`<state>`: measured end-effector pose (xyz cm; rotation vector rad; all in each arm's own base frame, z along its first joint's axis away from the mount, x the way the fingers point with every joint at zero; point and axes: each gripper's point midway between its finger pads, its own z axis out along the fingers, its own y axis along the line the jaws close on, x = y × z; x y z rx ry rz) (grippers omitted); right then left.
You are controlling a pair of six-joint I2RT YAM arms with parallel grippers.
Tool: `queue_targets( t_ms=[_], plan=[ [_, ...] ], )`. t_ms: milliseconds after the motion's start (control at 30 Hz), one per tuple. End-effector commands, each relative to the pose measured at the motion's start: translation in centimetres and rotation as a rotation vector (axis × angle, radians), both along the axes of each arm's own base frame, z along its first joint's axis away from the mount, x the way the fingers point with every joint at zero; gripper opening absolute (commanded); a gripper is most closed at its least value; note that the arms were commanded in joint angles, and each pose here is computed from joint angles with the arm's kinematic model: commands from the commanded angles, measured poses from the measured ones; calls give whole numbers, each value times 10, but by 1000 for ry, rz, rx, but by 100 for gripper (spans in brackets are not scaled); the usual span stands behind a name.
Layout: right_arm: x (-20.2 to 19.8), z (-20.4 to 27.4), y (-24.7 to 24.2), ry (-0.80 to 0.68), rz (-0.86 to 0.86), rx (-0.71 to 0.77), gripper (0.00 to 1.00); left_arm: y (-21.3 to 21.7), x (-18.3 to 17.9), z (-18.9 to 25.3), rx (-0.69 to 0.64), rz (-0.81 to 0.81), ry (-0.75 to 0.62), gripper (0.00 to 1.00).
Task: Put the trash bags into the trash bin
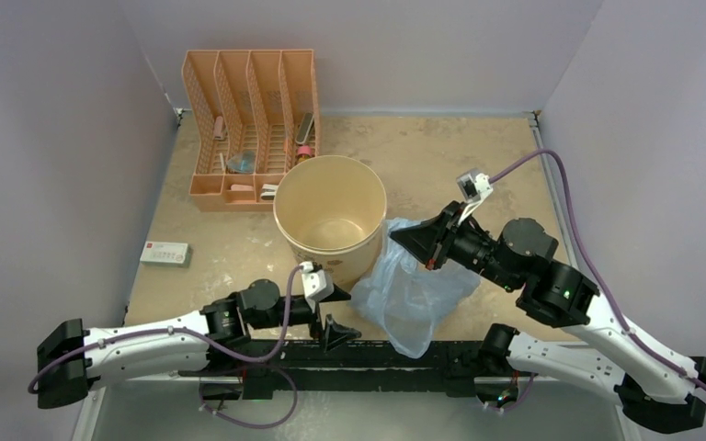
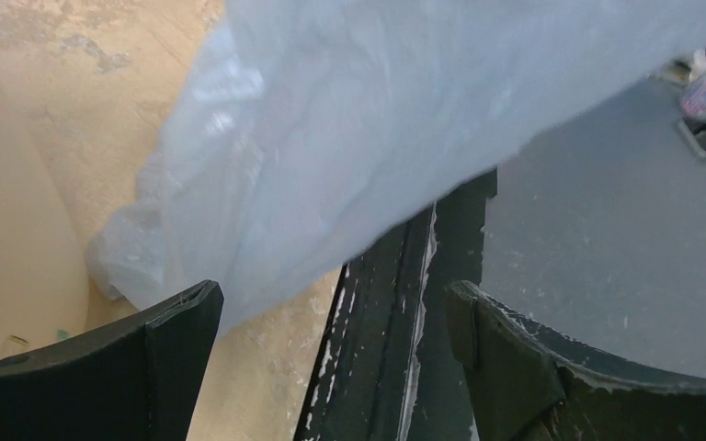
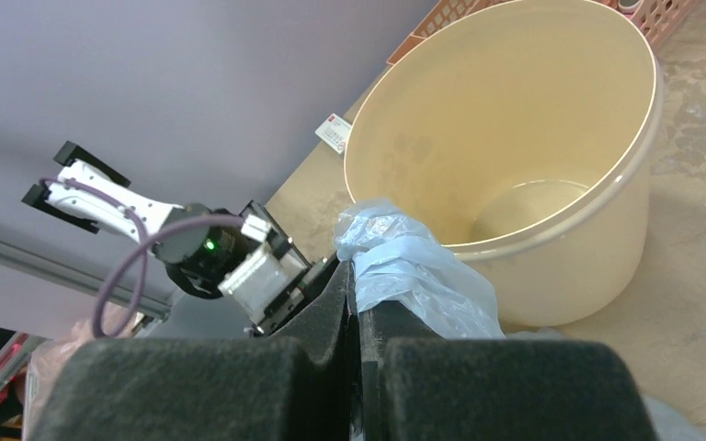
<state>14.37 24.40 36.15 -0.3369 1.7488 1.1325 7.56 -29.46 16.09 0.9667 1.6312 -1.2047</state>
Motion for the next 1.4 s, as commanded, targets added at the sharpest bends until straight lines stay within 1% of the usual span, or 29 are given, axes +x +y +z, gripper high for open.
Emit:
queue_targets(
  t_ms=[0, 133, 300, 500, 533, 567, 600, 667, 700, 800, 833, 933, 967, 1067, 1133, 1167, 1367],
  plan=[
    [-3, 22, -5, -18, -10, 62, 0, -7, 6, 28, -172, 30, -209, 92],
    [-4, 24, -5, -19, -5, 72, 0, -14, -2, 22, -155, 13, -283, 93],
    [-3, 22, -4, -14, -4, 79, 0, -22, -2, 12, -142, 66, -375, 93],
    [-5, 20, -1, -5, 8, 77, 0, -29, 5, 1, -109, 137, -420, 93],
    [-5, 20, -1, -4, 9, 78, 0, -30, 7, 1, -115, 155, -420, 91],
    [-5, 20, -1, -3, 9, 80, 0, -30, 8, 1, -119, 168, -421, 88],
    [-6, 21, -2, -3, 10, 84, 0, -32, 11, -3, -110, 184, -418, 80],
    [-6, 21, -2, -4, 12, 87, 0, -34, 15, -6, -99, 212, -409, 76],
    [-6, 21, -2, -5, 11, 88, 0, -35, 17, -7, -97, 225, -406, 70],
    [-5, 21, -3, -4, 1, 88, 0, -37, 17, -8, -109, 236, -399, 49],
    [-4, 20, -5, -2, -9, 85, 0, -39, 15, -6, -120, 224, -394, 43],
    [4, 16, -11, 8, -69, 72, 0, -45, 5, -4, -125, 161, -389, 32],
    [8, 14, -15, 15, -97, 67, 0, -48, 1, -4, -117, 133, -389, 26],
    [18, 9, -24, 31, -178, 61, 0, -58, -8, -1, -74, 70, -385, 14],
    [22, 7, -28, 38, -214, 59, 0, -62, -11, 4, -66, 54, -351, 4],
    [23, 6, -30, 41, -227, 59, 0, -64, -12, 9, -70, 54, -344, 0],
    [29, 11, -41, 32, -286, 76, 0, -57, -15, 46, -80, 54, -299, 0]
  ],
)
